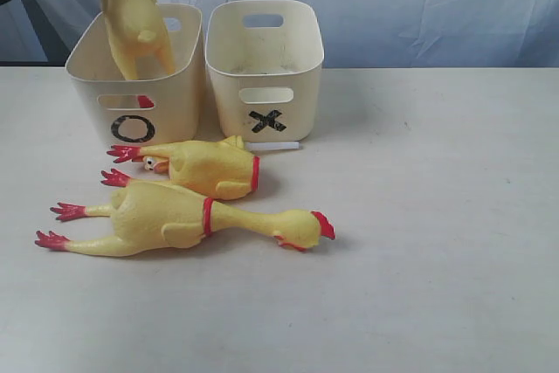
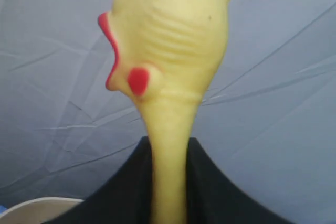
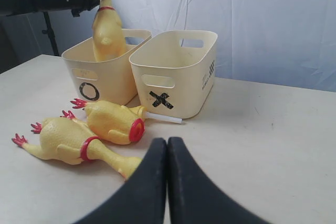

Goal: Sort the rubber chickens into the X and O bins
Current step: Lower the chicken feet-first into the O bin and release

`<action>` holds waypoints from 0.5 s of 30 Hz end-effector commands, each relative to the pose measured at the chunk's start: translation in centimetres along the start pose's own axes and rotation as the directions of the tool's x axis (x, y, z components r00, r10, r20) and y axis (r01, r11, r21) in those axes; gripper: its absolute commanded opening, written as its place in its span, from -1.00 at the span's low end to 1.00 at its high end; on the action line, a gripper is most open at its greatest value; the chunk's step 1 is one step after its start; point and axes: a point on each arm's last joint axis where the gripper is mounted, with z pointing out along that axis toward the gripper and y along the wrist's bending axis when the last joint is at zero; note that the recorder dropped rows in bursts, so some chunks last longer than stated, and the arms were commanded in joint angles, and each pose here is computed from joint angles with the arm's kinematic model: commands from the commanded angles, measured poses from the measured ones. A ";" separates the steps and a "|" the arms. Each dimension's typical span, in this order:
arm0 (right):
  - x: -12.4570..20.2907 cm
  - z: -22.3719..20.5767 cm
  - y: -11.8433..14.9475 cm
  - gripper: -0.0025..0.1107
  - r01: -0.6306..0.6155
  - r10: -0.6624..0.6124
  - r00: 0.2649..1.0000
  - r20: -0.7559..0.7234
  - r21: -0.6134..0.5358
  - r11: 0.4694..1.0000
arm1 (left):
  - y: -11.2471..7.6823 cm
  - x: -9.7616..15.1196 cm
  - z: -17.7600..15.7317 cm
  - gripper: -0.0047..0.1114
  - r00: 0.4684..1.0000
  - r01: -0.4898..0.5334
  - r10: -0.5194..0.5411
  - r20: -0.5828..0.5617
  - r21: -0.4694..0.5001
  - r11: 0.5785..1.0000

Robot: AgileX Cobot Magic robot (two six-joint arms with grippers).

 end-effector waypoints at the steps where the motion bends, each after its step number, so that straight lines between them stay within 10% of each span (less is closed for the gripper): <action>1: -0.3 -0.1 0.0 -0.96 0.007 -0.007 1.000 0.018 0.002 1.000 | -1.1 0.6 0.5 -0.92 0.997 -0.074 0.074 -0.029 -0.010 0.997; 15: -0.3 -0.1 0.0 -0.96 0.007 -0.007 1.000 0.018 0.002 1.000 | -0.5 1.3 0.8 -0.92 0.992 -0.121 0.117 -0.041 -0.122 0.985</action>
